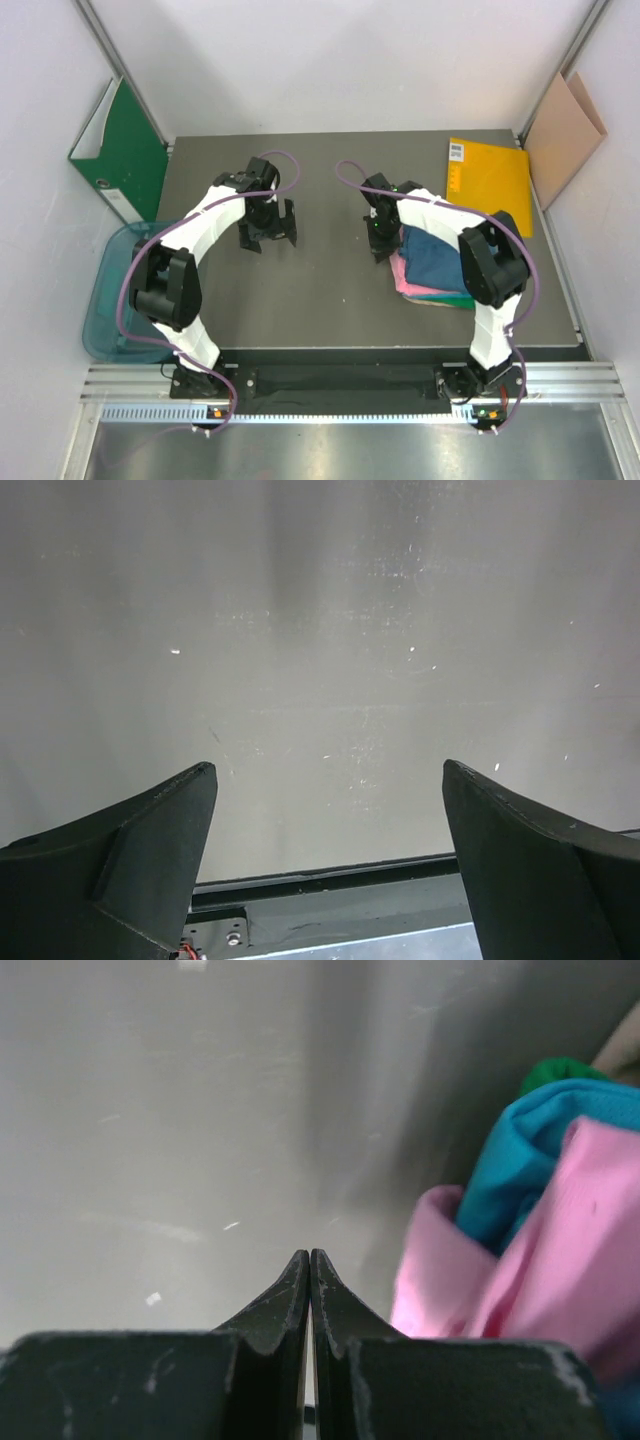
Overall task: Fold and stack the t-shirts
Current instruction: Put the neatly folded tshirt into the corner of the board with the right arm
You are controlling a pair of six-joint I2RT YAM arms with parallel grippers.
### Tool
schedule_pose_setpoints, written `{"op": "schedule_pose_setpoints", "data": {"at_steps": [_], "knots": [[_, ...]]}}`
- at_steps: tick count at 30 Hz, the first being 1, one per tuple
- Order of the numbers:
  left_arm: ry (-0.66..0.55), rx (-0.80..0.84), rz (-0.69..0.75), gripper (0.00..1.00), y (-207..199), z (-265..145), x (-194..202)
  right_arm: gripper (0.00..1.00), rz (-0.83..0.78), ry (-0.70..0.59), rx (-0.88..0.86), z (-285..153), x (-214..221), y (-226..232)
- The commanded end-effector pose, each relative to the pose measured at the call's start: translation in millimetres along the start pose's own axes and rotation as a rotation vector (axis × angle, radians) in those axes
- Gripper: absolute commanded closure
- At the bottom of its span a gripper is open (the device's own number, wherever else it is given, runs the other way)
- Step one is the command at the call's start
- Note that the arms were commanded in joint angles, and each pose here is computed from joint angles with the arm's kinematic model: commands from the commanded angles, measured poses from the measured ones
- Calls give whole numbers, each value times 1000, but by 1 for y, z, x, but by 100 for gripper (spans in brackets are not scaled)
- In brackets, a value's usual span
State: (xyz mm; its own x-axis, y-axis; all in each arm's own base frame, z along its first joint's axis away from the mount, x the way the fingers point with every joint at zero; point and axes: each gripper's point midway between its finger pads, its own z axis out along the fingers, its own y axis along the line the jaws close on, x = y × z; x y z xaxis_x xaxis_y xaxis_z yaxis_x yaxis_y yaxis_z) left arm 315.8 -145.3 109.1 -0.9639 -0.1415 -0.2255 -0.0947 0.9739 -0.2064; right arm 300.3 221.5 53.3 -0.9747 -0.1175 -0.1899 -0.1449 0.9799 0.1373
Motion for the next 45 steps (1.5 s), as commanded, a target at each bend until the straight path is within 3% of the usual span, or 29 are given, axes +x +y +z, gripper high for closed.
{"op": "schedule_pose_setpoints", "data": {"at_steps": [1,11,27,38,45], "knots": [[-34,13,17,1,3,-11,-4,100,18,25,133,9,3,-21],[-7,42,21,1,3,-6,8,100,126,78,277,13,26,-85],[16,90,14,1,-5,4,11,100,319,101,407,-27,58,-204],[18,98,13,1,-9,9,4,100,305,263,363,-24,99,-201],[5,109,15,1,-14,6,-4,100,443,316,415,-27,118,-225]]}}
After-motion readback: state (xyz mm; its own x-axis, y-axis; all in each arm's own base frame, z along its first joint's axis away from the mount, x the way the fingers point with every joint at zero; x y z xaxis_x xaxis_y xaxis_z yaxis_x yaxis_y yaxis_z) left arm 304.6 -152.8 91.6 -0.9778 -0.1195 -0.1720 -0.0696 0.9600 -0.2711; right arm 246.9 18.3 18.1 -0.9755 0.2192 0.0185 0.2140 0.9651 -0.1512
